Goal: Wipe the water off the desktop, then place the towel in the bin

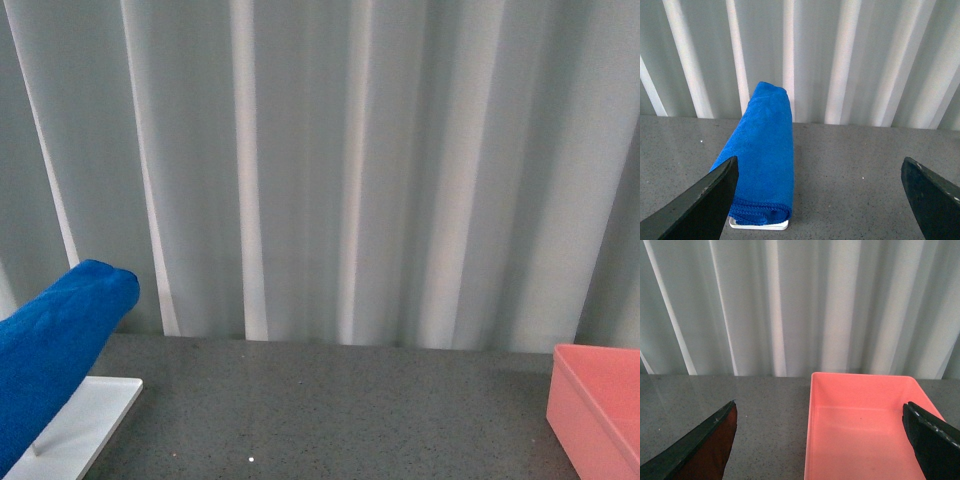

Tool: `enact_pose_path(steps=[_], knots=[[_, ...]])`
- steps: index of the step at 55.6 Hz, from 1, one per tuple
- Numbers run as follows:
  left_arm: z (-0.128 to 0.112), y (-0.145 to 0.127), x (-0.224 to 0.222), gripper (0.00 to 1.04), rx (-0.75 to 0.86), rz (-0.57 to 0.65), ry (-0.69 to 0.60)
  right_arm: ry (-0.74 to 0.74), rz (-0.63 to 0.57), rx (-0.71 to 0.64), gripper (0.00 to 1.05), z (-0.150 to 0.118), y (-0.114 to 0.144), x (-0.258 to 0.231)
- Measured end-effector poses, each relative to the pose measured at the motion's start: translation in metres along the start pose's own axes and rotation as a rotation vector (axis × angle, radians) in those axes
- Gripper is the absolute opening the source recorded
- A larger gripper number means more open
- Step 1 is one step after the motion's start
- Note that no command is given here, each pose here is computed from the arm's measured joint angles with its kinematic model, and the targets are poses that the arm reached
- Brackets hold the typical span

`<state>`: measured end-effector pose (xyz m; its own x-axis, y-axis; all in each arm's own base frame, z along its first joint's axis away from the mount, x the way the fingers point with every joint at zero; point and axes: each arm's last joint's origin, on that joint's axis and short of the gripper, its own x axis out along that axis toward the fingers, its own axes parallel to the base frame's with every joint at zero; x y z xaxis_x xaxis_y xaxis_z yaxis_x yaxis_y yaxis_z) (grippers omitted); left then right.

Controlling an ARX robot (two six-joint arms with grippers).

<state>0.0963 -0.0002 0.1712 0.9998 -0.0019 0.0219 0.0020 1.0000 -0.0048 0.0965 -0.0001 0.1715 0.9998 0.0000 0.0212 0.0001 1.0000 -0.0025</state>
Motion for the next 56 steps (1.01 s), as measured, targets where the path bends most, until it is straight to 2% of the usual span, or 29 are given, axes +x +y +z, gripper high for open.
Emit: enact_pose_path(steps=[47, 48, 52, 56], knots=[[0.000, 0.000, 0.000, 0.98, 0.000, 0.000, 0.000, 0.000, 0.000, 0.000, 0.98, 0.000, 0.000, 0.000], [-0.001, 0.000, 0.000, 0.98, -0.005, 0.007, 0.016, 0.000, 0.000, 0.000, 0.98, 0.000, 0.000, 0.000], [-0.002, 0.000, 0.005, 0.98, -0.075, 0.032, 0.247, 0.000, 0.000, 0.000, 0.98, 0.000, 0.000, 0.000], [0.002, 0.000, 0.020, 0.98, -0.108, 0.010, 0.335, -0.001, 0.000, 0.000, 0.98, 0.000, 0.000, 0.000]])
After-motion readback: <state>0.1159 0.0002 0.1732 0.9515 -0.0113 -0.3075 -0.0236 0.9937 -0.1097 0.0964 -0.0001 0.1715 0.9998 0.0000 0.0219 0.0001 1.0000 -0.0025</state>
